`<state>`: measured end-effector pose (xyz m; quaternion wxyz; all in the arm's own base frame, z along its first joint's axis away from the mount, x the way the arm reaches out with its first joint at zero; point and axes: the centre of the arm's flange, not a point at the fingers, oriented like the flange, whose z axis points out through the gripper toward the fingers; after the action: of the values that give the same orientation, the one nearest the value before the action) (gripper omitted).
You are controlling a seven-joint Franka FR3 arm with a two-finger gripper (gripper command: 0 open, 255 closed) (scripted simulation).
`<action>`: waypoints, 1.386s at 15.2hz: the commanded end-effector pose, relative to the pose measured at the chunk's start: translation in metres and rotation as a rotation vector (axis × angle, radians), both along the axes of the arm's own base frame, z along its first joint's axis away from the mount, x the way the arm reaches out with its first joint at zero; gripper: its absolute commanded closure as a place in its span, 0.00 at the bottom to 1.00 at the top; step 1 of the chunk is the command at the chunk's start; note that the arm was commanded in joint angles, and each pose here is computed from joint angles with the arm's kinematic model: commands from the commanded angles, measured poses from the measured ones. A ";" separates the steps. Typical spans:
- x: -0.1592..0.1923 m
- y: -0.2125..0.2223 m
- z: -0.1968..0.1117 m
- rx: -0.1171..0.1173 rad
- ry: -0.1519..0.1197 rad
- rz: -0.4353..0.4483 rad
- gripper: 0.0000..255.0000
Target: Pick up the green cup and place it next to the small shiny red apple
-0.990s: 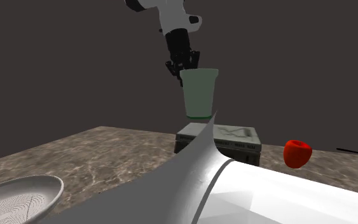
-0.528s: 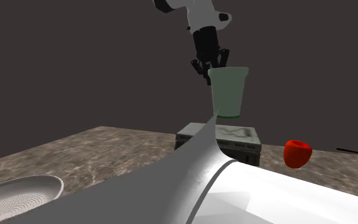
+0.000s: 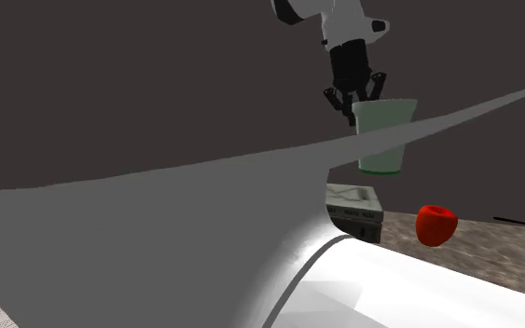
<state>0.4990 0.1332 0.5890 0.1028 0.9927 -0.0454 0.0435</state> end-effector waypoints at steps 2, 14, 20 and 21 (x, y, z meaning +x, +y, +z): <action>0.018 -0.036 0.002 -0.001 -0.001 0.001 1.00; 0.074 -0.129 -0.019 -0.001 -0.001 0.001 1.00; 0.074 -0.129 -0.050 -0.001 -0.001 0.001 1.00; 0.074 -0.129 -0.055 -0.001 -0.001 0.001 1.00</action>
<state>0.5734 0.0048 0.5384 0.1031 0.9927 -0.0448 0.0432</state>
